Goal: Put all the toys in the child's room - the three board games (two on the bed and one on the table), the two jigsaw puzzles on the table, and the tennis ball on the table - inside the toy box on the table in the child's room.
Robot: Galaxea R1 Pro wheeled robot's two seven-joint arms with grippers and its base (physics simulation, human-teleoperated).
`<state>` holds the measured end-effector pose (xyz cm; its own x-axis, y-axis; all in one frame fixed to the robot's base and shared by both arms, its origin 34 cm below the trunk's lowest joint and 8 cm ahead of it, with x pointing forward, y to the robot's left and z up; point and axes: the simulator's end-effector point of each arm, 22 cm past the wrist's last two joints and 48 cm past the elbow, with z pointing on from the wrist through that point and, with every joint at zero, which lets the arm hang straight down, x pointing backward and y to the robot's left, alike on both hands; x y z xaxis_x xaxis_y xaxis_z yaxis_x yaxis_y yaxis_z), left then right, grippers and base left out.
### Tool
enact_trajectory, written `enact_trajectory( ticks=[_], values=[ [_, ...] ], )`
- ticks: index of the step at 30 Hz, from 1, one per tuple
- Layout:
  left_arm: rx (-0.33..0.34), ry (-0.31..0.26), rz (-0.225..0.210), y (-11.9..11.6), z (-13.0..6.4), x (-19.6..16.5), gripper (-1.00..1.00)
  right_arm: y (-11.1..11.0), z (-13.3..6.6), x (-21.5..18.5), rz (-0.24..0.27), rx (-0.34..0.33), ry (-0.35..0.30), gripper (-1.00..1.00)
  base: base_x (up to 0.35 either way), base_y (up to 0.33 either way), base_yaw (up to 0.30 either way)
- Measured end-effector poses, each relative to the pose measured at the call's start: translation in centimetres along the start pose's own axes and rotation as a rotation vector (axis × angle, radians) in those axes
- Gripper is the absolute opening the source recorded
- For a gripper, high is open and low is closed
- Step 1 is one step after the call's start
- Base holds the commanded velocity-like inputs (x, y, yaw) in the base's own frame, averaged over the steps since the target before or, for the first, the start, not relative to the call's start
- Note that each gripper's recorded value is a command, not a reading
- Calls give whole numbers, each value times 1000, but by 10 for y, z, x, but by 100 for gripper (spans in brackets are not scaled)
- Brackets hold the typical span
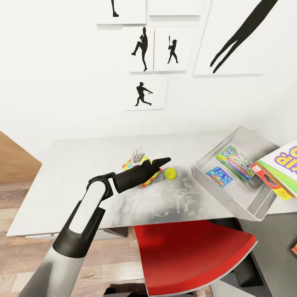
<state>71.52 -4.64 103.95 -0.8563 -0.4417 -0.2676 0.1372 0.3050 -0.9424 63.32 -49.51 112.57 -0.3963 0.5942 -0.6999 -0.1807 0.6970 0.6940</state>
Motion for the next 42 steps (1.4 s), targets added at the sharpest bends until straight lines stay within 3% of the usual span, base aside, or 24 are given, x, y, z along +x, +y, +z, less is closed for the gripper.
enact_trajectory(
  ticks=[23, 27, 34, 42],
  values=[
    [0, -2, 1, 0, -1, -1, 100, -1, 0, 0, 0, 3, 1, -100, 1, 0, 0],
    [1, -5, -1, 0, -1, -3, 100, -18, 0, -4, 8, 46, 11, -100, 0, 0, 0],
    [8, -27, -12, -1, -5, -12, 100, -26, 49, 6, 18, 21, 176, -100, 0, 0, 0],
    [7, -42, -21, 1, -9, -18, 100, -53, 130, 35, 163, -6, 322, -100, 0, 0, 0]
  ],
)
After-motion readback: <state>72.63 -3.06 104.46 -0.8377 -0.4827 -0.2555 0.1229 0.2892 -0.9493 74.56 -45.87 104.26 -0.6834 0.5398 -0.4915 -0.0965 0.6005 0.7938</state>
